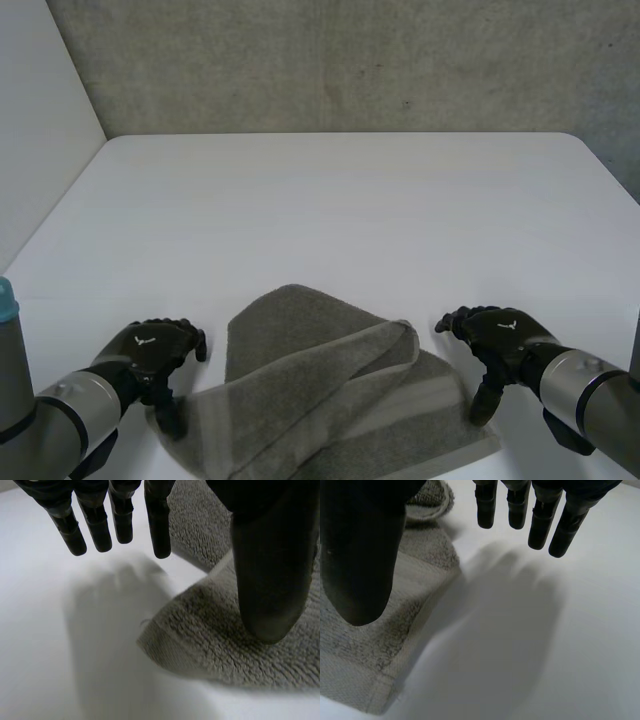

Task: Fold the towel.

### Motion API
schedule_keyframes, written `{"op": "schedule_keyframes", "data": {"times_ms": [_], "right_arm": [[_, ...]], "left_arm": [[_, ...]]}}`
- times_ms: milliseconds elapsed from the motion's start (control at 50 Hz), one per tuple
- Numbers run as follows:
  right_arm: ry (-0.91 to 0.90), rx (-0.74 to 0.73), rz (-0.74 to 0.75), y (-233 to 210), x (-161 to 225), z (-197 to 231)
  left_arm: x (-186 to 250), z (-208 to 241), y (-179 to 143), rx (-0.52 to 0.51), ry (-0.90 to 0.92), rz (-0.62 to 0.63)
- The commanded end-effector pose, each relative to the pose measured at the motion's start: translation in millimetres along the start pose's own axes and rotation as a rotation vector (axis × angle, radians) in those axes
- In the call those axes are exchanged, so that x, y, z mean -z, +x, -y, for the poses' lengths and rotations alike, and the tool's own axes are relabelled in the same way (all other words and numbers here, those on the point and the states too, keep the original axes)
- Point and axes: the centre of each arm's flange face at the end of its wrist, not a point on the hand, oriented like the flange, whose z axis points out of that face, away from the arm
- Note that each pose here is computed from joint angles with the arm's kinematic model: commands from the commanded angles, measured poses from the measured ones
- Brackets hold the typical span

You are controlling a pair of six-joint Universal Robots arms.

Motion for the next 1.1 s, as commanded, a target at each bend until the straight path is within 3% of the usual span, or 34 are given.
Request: {"op": "schedule_keyframes", "data": {"times_ms": [20, 1100], "right_arm": [[0.006, -0.004, 0.004, -3, -9, -9], [0.03, -0.05, 0.044, -20, -12, -22]], "left_arm": [[-6, -5, -1, 0.003, -0.018, 0.0], [-7, -20, 4, 0.007, -0.065, -0.02]]}}
